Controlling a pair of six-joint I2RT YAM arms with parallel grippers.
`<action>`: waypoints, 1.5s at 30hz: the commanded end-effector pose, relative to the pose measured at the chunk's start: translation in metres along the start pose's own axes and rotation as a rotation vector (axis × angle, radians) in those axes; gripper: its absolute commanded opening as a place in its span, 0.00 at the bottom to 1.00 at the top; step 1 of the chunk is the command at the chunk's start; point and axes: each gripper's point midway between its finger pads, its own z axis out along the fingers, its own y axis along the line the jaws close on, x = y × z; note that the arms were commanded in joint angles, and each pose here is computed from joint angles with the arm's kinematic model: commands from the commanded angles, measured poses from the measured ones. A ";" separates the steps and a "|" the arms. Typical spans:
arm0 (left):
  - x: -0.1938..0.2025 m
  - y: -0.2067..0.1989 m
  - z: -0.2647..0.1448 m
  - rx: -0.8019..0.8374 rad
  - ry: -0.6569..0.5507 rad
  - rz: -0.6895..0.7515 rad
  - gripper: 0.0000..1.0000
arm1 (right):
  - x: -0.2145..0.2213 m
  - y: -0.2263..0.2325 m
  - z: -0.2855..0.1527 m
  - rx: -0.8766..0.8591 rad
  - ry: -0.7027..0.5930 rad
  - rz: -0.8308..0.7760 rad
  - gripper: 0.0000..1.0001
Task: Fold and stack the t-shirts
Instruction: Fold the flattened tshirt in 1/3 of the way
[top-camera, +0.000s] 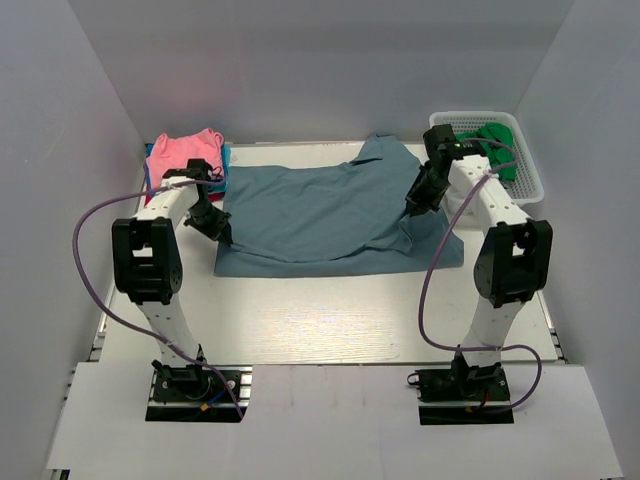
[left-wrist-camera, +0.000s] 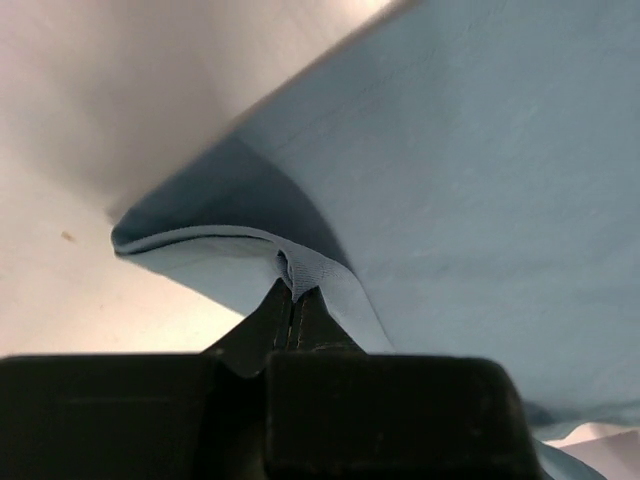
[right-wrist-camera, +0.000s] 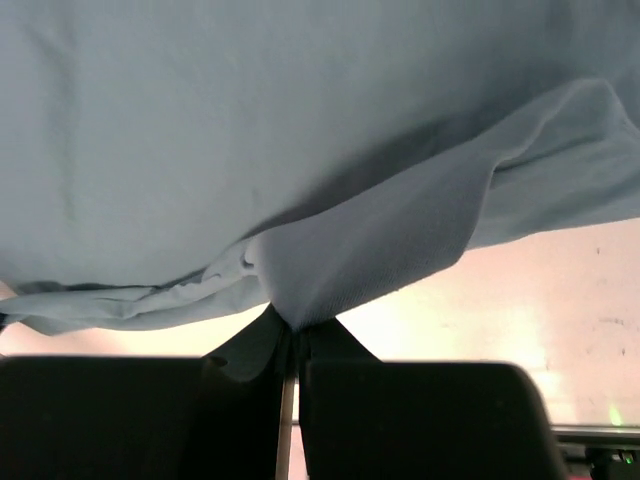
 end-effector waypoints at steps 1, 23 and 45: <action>-0.021 -0.002 -0.012 -0.004 -0.057 -0.037 0.00 | -0.013 -0.002 -0.003 0.020 -0.009 0.009 0.00; -0.038 -0.009 -0.030 0.164 -0.129 -0.177 0.00 | -0.020 -0.049 -0.004 0.119 0.015 0.062 0.00; -0.102 -0.051 -0.038 0.186 -0.301 -0.242 1.00 | -0.117 0.051 0.015 -0.237 -0.174 0.071 0.90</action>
